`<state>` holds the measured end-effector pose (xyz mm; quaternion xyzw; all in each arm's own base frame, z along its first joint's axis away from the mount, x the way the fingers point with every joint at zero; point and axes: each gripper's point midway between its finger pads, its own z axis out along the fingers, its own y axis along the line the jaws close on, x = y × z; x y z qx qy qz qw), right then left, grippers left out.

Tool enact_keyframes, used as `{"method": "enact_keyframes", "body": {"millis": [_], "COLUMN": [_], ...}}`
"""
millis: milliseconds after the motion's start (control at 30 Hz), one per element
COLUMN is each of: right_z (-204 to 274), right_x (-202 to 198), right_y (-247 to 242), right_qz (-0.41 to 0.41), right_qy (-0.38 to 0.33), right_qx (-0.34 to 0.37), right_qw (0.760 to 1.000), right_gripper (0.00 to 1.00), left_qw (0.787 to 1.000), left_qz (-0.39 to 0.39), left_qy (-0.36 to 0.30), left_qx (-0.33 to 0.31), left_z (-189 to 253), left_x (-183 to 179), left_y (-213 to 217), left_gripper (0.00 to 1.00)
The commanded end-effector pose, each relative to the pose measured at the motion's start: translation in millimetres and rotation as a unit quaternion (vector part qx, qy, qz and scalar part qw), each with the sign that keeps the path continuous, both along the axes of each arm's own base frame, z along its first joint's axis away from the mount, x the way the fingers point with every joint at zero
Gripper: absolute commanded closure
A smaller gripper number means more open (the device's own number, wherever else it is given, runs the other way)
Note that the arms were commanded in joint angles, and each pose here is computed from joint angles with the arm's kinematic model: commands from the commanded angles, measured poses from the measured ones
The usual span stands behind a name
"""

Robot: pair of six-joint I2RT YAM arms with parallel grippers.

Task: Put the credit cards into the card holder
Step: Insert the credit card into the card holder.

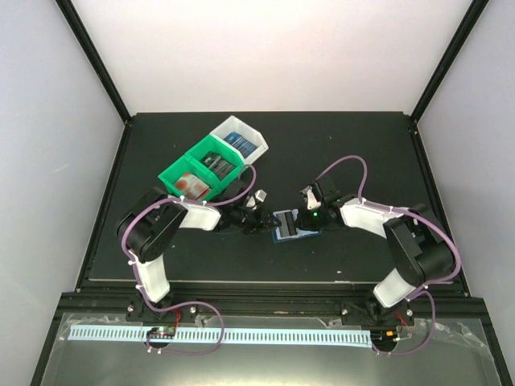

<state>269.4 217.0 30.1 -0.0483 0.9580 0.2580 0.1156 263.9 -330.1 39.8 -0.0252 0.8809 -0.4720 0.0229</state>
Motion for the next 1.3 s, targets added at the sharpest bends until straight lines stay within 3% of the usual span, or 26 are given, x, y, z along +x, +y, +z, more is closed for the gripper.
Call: {"method": "enact_keyframes", "body": {"millis": [0,233,733,1000,1267], "right_z": [-4.2,-19.4,-22.9,15.7,54.8], "right_x": [0.9,-2.8,-4.5,14.9,26.2], "right_y": [5.7,2.5,2.3,-15.8,-55.1], "right_qz": [0.018,0.019,0.018,-0.031,-0.118], "right_qy": [0.003,0.02,0.024,-0.05,-0.127], "right_qx": [0.001,-0.012,-0.012,-0.041,-0.093], "right_qw": [1.0,1.0,0.999,0.997,0.98], "right_gripper": [0.91,0.97,0.98,0.97,0.92], "left_qw": [1.0,1.0,0.999,0.997,0.995], "left_qz": [-0.006,-0.004,-0.034,-0.057,-0.084], "left_qy": [-0.011,-0.012,-0.011,-0.029,-0.036], "left_qx": [0.006,0.017,-0.013,-0.031,-0.04], "left_z": [1.3,-2.1,4.3,17.5,23.8], "left_x": [5.5,5.8,3.2,2.9,0.3], "left_y": [-6.1,-4.5,-24.6,-39.0,-61.0], "left_gripper": [0.73,0.7,0.69,0.68,0.65]}}
